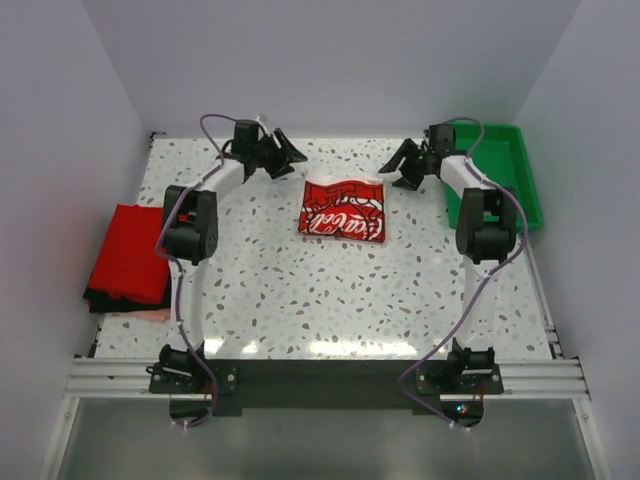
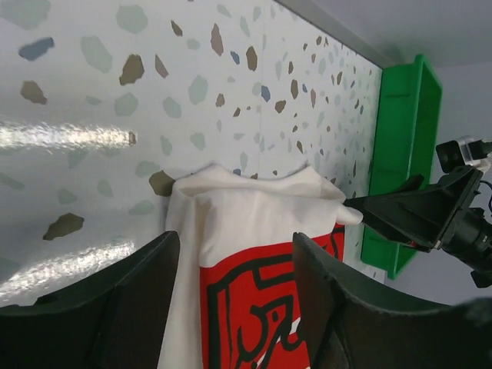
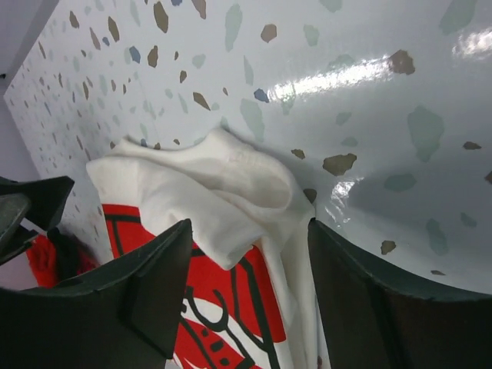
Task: Fold and stack the t-shirts
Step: Fold the tshirt
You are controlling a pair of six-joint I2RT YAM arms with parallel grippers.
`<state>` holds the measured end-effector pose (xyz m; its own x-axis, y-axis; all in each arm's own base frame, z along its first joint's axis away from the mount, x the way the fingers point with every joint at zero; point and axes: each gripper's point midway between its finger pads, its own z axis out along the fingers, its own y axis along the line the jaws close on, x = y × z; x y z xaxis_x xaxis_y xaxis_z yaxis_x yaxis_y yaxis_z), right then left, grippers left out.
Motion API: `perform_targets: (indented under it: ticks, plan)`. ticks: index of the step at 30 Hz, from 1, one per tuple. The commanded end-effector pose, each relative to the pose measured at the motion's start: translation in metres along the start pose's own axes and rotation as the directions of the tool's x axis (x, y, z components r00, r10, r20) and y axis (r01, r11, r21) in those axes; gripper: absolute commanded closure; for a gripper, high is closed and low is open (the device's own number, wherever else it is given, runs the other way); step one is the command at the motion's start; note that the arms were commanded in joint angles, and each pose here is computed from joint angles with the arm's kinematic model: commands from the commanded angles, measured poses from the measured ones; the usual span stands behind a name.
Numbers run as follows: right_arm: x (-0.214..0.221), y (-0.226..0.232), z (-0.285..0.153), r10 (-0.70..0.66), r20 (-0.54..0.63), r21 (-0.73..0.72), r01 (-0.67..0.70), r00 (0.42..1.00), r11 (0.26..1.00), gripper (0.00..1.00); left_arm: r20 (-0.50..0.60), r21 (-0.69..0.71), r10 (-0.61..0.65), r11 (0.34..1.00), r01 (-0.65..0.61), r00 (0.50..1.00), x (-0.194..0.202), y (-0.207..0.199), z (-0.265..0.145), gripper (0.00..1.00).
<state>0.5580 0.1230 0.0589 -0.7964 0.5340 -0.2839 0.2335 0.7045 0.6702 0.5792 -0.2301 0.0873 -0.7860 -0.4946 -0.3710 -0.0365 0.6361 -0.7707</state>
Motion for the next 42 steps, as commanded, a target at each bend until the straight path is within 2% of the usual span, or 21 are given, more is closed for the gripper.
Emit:
perform_targets:
  ticks: [1,5,7,8,12,19,24,25,26,28,29,30,32,33,35,36,39,41,42]
  plan:
    - [-0.043,0.052,-0.050,-0.098,0.170,-0.059,0.110,0.981,0.992,0.34,0.148,0.160,0.082,0.981,-0.105,0.986,-0.042,-0.057,-0.046,0.34]
    - [-0.019,0.050,-0.068,-0.188,0.197,0.062,0.179,0.962,0.982,0.32,0.139,0.073,0.080,0.993,-0.091,0.987,-0.017,-0.041,-0.050,0.34]
    - [0.009,0.052,-0.062,-0.250,0.161,0.128,0.231,0.955,0.964,0.32,0.129,-0.029,0.094,0.995,-0.091,0.987,0.001,-0.027,-0.044,0.35]
    - [0.015,0.041,-0.063,-0.288,0.158,0.212,0.253,0.944,0.944,0.32,0.109,-0.071,0.105,0.993,-0.098,0.988,0.010,-0.020,-0.042,0.35]
    - [0.052,0.036,-0.043,-0.412,0.081,0.371,0.356,0.908,0.858,0.30,0.070,-0.192,0.127,0.975,-0.112,0.989,0.038,0.004,-0.027,0.37]
    - [0.089,0.004,-0.009,-0.497,-0.079,0.499,0.466,0.864,0.731,0.28,-0.021,-0.297,0.165,0.941,-0.164,0.986,0.091,0.029,-0.003,0.41]
    - [0.131,-0.015,-0.011,-0.520,-0.178,0.518,0.529,0.835,0.673,0.28,-0.040,-0.373,0.126,0.918,-0.132,0.991,0.121,0.041,-0.017,0.52]
    - [0.133,-0.011,-0.016,-0.528,-0.163,0.509,0.530,0.833,0.678,0.28,-0.048,-0.388,0.119,0.913,-0.128,0.992,0.133,0.045,-0.027,0.57]
    - [0.148,-0.024,-0.020,-0.519,-0.197,0.514,0.538,0.832,0.668,0.28,-0.045,-0.389,0.105,0.914,-0.115,0.993,0.139,0.044,-0.030,0.59]
    - [0.161,-0.016,-0.029,-0.534,-0.191,0.487,0.552,0.823,0.677,0.28,-0.063,-0.408,0.093,0.906,-0.111,0.994,0.160,0.050,-0.047,0.65]
    - [0.178,-0.028,-0.033,-0.523,-0.223,0.488,0.559,0.823,0.671,0.28,-0.055,-0.405,0.082,0.909,-0.097,0.995,0.166,0.049,-0.052,0.66]
    - [0.190,-0.027,-0.036,-0.535,-0.234,0.470,0.576,0.812,0.669,0.28,-0.087,-0.428,0.074,0.898,-0.104,0.993,0.188,0.062,-0.061,0.66]
    - [0.215,-0.026,-0.048,-0.543,-0.249,0.436,0.593,0.802,0.676,0.29,-0.065,-0.401,0.074,0.911,-0.094,0.995,0.194,0.050,-0.077,0.67]
    - [0.223,-0.025,-0.054,-0.548,-0.249,0.425,0.598,0.799,0.679,0.29,-0.099,-0.418,0.069,0.902,-0.104,0.993,0.215,0.061,-0.087,0.67]
    - [0.252,-0.022,-0.070,-0.558,-0.255,0.377,0.613,0.789,0.694,0.29,-0.072,-0.405,0.072,0.909,-0.095,0.995,0.220,0.051,-0.106,0.67]
    - [0.262,-0.021,-0.075,-0.559,-0.260,0.357,0.617,0.787,0.701,0.29,-0.100,-0.422,0.074,0.900,-0.109,0.992,0.240,0.060,-0.117,0.67]
    - [0.298,-0.022,-0.099,-0.555,-0.265,0.288,0.615,0.788,0.734,0.29,-0.063,-0.398,0.080,0.912,-0.099,0.995,0.249,0.050,-0.152,0.67]
    - [0.300,-0.014,-0.112,-0.553,-0.237,0.260,0.601,0.799,0.756,0.29,-0.051,-0.409,0.088,0.907,-0.101,0.995,0.250,0.055,-0.168,0.66]
    - [0.293,0.000,-0.125,-0.564,-0.188,0.240,0.594,0.804,0.768,0.28,-0.035,-0.408,0.100,0.907,-0.106,0.994,0.246,0.053,-0.173,0.64]
